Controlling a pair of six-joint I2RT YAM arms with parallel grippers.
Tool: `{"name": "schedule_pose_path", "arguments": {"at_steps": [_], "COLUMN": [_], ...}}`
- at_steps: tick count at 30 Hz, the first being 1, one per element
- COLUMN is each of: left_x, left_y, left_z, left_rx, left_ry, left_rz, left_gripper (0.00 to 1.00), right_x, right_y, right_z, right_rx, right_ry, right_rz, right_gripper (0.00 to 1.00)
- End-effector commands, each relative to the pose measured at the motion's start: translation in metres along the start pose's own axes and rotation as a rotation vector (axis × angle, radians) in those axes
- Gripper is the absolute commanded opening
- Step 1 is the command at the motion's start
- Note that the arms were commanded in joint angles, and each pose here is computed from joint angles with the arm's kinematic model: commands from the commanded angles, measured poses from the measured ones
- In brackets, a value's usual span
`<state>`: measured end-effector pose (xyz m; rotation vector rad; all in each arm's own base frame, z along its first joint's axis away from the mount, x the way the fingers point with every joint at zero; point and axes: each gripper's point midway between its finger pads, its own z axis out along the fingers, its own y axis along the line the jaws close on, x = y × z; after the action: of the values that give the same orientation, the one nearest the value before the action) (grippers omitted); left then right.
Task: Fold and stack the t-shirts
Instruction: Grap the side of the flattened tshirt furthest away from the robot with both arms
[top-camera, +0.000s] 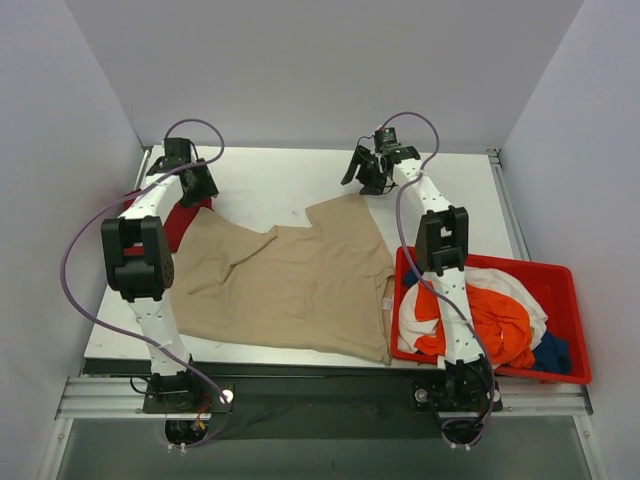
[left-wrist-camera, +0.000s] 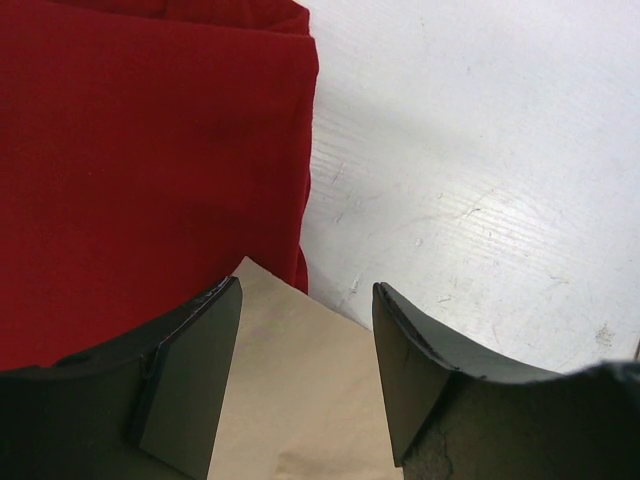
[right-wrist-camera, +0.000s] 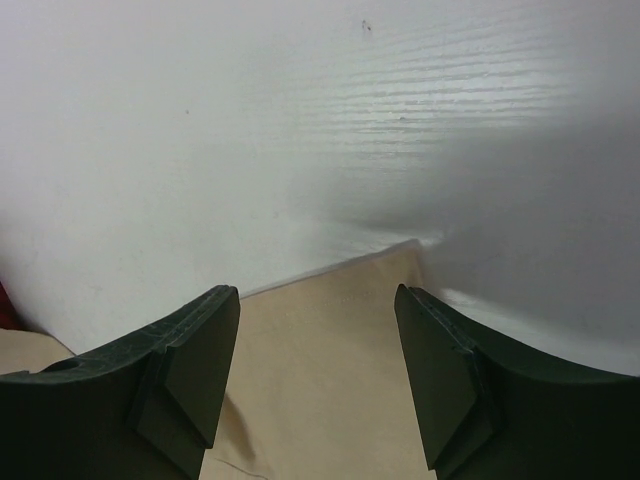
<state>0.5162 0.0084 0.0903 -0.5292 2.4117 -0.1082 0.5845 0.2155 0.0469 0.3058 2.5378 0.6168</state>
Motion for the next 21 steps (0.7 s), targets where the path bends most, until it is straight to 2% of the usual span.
{"name": "schedule_pose_path", "arguments": {"at_steps": [1, 3, 5, 9, 21], "left_x": [-0.015, -0.015, -0.014, -0.014, -0.017], "left_y": [-0.005, -0.005, -0.005, -0.005, -0.004], "left_z": [-0.002, -0.001, 0.0, 0.001, 0.001], "left_rx": [0.022, 0.022, 0.023, 0.022, 0.01], "left_ry": [-0.03, -0.029, -0.027, -0.026, -0.029], "left_rz": [-0.005, -0.006, -0.012, -0.017, -0.015], "left_gripper": [0.65, 0.65, 0.65, 0.65, 0.65], "right_x": [-0.017, -0.037, -0.045, -0.043, -0.005], "right_y": [0.021, 0.008, -0.012, -0.034, -0.035], "right_z": [-0.026, -0.036, -0.037, -0.024, -0.012], "right_rx": [-0.049, 0.008, 0.043, 0.072, 0.075], "right_ry": [-0.049, -0.126, -0.142, -0.123, -0.013], "right_rz": [-0.02, -0.025, -0.006, -0.006, -0.082], "right_gripper": [0.65, 0.65, 0.65, 0.65, 0.6]}}
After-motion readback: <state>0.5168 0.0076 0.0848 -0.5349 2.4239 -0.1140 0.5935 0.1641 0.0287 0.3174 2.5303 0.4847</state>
